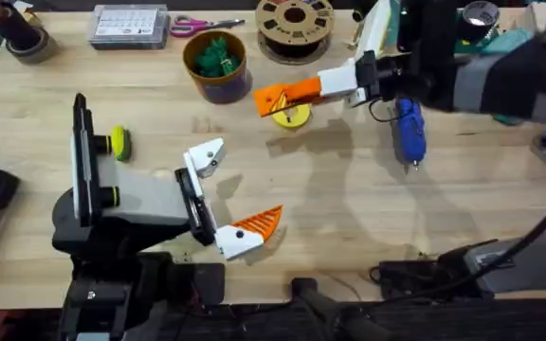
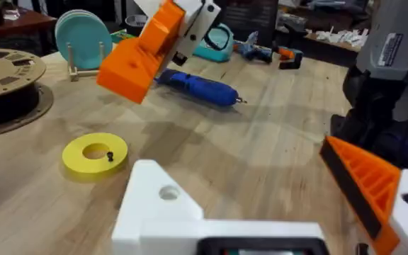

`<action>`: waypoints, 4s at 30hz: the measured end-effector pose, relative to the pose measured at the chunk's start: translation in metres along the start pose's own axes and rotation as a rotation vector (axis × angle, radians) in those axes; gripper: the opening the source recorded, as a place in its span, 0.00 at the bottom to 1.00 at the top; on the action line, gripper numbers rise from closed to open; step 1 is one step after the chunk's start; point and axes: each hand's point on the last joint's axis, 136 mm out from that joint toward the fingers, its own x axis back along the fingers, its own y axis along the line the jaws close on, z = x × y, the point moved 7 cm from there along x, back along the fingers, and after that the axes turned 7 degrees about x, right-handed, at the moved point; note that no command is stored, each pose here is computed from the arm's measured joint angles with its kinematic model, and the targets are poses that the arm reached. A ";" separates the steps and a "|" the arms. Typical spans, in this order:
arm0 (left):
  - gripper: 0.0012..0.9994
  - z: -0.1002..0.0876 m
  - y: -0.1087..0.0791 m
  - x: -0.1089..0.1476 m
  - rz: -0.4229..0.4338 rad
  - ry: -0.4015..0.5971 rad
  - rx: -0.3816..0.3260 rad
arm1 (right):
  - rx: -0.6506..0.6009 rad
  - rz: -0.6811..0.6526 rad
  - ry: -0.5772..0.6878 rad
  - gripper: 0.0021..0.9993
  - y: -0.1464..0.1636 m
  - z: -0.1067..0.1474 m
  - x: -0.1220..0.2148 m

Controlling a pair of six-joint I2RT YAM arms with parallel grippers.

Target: Pick up the gripper from the table and insert it into the empty holder that is missing its gripper. Then pick up a screw, insert it into the mounting hole, and use the screwdriver to tighten it. Finally, clean up the table by picking up the vegetable and placing it into the bucket.

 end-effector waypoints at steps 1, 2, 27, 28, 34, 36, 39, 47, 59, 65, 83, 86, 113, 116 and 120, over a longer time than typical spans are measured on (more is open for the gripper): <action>0.99 0.000 0.000 0.000 0.000 0.000 -0.001 | 0.022 -0.015 -0.004 0.01 0.001 0.000 0.000; 0.99 0.000 0.000 0.000 0.000 0.000 -0.001 | 0.035 -0.025 -0.006 0.01 0.002 0.000 0.000; 0.99 0.000 0.000 0.000 0.000 0.000 0.000 | -0.187 -0.097 0.037 0.01 0.022 0.045 -0.003; 0.99 0.000 0.000 0.000 0.000 0.000 0.000 | -0.187 -0.100 0.042 0.01 0.022 0.046 -0.004; 0.99 0.000 0.000 0.000 0.000 0.000 0.000 | -0.186 -0.108 0.056 0.01 0.024 0.047 -0.009; 0.99 0.000 0.000 0.000 0.000 0.000 0.000 | -0.185 -0.115 0.067 0.01 0.025 0.049 -0.012; 0.99 0.000 0.000 0.000 0.000 0.000 0.000 | -0.183 -0.130 0.093 0.01 0.028 0.052 -0.020; 0.99 0.000 0.000 0.000 0.000 0.000 0.000 | -0.183 -0.137 0.101 0.01 0.031 0.055 -0.034; 0.99 0.000 0.000 0.000 0.000 0.000 0.000 | -0.214 -0.131 0.093 0.01 0.027 0.061 -0.055; 0.99 0.000 0.000 0.000 0.000 0.000 0.000 | -0.189 -0.124 0.035 0.01 0.030 0.070 -0.052; 0.99 0.000 0.000 0.000 0.000 0.000 0.000 | -0.348 -0.094 -0.018 0.01 0.027 0.085 -0.057; 0.99 0.000 0.000 0.000 0.000 0.000 0.000 | -0.351 -0.092 -0.026 0.01 0.027 0.085 -0.059; 0.99 0.000 0.000 0.000 0.000 0.000 0.000 | -0.369 -0.082 -0.047 0.01 0.021 0.088 -0.068; 0.99 0.000 0.000 0.000 0.000 0.000 0.000 | -0.369 -0.079 -0.054 0.01 0.021 0.087 -0.068; 0.99 0.000 0.000 0.000 0.000 0.000 0.000 | -0.369 -0.079 -0.060 0.01 0.022 0.088 -0.072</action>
